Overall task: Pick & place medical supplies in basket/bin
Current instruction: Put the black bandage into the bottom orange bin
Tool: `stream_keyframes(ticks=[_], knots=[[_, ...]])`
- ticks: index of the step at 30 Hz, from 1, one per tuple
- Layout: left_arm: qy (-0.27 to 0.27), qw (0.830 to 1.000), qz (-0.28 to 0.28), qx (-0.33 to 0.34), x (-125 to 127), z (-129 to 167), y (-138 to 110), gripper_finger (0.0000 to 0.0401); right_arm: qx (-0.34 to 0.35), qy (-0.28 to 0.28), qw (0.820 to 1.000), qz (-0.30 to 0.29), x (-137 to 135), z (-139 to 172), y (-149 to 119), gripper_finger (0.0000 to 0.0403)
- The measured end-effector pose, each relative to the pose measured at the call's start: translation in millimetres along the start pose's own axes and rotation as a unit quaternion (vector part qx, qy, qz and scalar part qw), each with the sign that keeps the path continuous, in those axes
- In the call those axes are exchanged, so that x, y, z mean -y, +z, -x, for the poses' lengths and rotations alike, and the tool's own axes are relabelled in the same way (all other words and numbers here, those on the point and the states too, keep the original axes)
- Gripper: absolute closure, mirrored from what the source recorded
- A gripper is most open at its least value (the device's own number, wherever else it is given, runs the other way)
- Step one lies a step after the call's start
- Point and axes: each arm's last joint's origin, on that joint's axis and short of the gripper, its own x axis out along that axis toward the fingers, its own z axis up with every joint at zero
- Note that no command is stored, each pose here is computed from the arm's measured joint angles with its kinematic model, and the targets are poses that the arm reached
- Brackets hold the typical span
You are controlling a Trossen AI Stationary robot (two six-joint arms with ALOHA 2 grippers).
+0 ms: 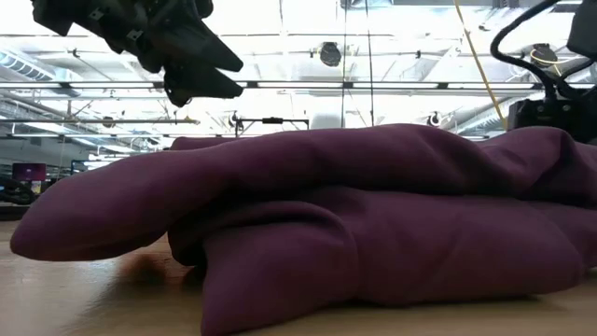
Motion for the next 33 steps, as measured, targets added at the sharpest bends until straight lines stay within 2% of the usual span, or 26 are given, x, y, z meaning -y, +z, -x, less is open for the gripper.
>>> stream_keyframes(ticks=[5,10,15,18,21,23,26,28,33], knots=[[-0.004,1.0,0.004,0.011,0.8,0.0,2.1,0.0164,0.024,0.0,1.0,0.008,2.3,-6.6,-4.3,0.0189],[-0.008,1.0,0.007,0.021,1.5,0.0,4.2,0.0164,0.041,0.007,0.999,0.018,-0.2,-7.0,-2.0,0.0215],[-0.011,0.999,0.013,0.041,2.6,0.3,7.9,0.0164,0.062,0.029,0.997,0.021,-4.7,-7.0,1.8,0.0273],[0.006,0.997,0.048,0.056,1.7,0.4,9.8,0.0164,0.068,0.034,0.997,0.031,-6.4,-6.2,3.7,0.0318],[0.015,0.996,0.053,0.073,1.2,0.6,12.6,0.0164,0.073,0.036,0.995,0.061,-8.7,-3.2,7.5,0.0355],[0.012,0.995,0.061,0.083,1.2,0.8,14.8,0.0164,0.081,0.044,0.991,0.092,-11.5,1.2,12.3,0.0361],[0.008,0.991,0.081,0.102,-0.4,0.8,20.7,0.0164,0.131,0.032,0.982,0.132,-16.6,13.3,26.1,0.0361],[0.009,0.99,0.084,0.115,-1.1,0.7,27.5,0.0164,0.175,0.002,0.971,0.163,-19.9,21.4,36.6,0.0361],[0.016,0.989,0.076,0.129,-0.4,-8.5,43.7,0.0164,0.302,-0.077,0.922,0.232,-30.4,38.5,63.0,0.036]])
